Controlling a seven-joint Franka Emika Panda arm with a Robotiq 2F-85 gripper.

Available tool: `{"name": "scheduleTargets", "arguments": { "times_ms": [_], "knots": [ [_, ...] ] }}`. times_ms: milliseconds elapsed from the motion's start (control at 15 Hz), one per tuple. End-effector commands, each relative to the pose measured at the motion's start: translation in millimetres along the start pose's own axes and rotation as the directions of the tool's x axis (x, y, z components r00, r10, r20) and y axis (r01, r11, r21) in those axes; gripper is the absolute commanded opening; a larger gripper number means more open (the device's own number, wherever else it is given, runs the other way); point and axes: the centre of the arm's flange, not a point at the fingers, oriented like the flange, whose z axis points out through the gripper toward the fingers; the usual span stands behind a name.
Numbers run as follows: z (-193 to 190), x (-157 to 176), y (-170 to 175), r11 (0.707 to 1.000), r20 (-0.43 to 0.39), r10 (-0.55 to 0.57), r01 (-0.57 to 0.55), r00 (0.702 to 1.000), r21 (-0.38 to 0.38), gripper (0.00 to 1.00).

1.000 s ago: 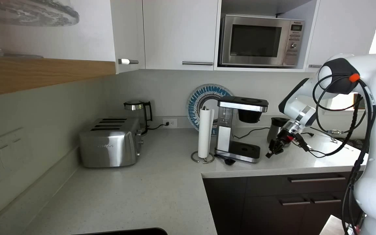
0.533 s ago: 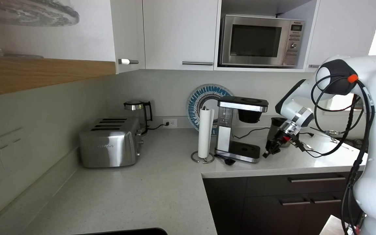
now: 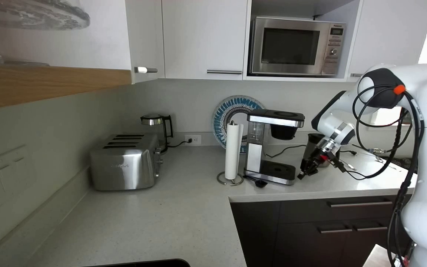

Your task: Push the bottom left button on the coffee machine

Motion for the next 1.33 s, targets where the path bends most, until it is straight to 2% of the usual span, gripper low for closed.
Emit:
{"name": "scheduleTargets", "arguments": {
  "times_ms": [0, 333, 1267],
  "knots": [
    [6.2, 4.7, 6.6, 0.999, -0.023, 0.032, -0.032, 0.999, 0.001, 0.00],
    [6.9, 8.2, 8.2, 0.999, -0.051, 0.041, -0.041, 0.998, 0.003, 0.00],
    [13.9, 12.5, 11.9, 0.998, -0.049, 0.062, -0.062, 0.997, -0.001, 0.00]
  ]
}}
